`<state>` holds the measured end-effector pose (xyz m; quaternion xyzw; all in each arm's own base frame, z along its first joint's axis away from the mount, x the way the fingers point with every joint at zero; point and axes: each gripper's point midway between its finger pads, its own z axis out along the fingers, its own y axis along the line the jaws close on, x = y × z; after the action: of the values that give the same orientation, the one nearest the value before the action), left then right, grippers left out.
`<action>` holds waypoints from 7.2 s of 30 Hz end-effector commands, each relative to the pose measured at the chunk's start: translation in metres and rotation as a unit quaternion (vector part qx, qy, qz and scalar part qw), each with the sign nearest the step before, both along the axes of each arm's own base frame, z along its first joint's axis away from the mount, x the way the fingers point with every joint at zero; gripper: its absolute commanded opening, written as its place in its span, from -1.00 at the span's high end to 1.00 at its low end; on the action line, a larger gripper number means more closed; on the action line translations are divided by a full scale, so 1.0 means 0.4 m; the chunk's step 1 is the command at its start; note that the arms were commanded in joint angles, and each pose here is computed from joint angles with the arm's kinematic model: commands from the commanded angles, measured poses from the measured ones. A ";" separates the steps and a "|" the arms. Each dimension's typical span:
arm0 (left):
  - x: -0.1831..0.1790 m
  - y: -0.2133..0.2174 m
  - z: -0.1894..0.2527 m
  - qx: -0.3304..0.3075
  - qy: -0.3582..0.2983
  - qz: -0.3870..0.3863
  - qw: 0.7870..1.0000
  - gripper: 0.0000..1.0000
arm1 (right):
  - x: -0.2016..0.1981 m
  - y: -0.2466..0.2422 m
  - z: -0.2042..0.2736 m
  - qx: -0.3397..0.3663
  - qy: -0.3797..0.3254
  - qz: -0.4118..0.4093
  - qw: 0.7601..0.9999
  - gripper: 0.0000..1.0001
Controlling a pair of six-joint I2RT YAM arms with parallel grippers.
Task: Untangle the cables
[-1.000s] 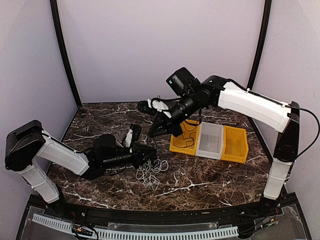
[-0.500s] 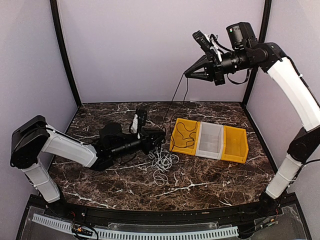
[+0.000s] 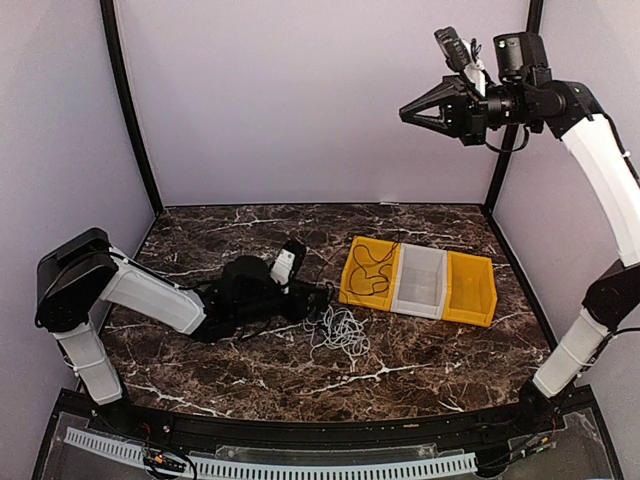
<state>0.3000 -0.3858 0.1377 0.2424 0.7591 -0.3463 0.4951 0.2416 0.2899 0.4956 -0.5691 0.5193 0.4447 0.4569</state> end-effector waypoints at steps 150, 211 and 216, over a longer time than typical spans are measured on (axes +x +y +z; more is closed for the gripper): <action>-0.264 0.188 0.281 -0.157 -0.070 -0.153 0.973 -0.20 | -0.159 0.409 -0.278 -0.113 0.000 0.113 0.987 1.00; -0.247 0.186 0.236 -0.090 -0.073 -0.104 0.988 -0.19 | -0.148 0.413 -0.362 -0.162 -0.011 0.094 0.982 1.00; -0.225 0.182 0.235 -0.084 -0.083 -0.087 0.989 0.35 | -0.150 0.409 -0.355 -0.160 -0.013 0.093 0.983 1.00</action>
<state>0.2037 -0.3107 0.2095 0.3010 0.6822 -0.4284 0.5104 0.1863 0.4526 0.3451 -0.6829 0.5346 0.3871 0.3131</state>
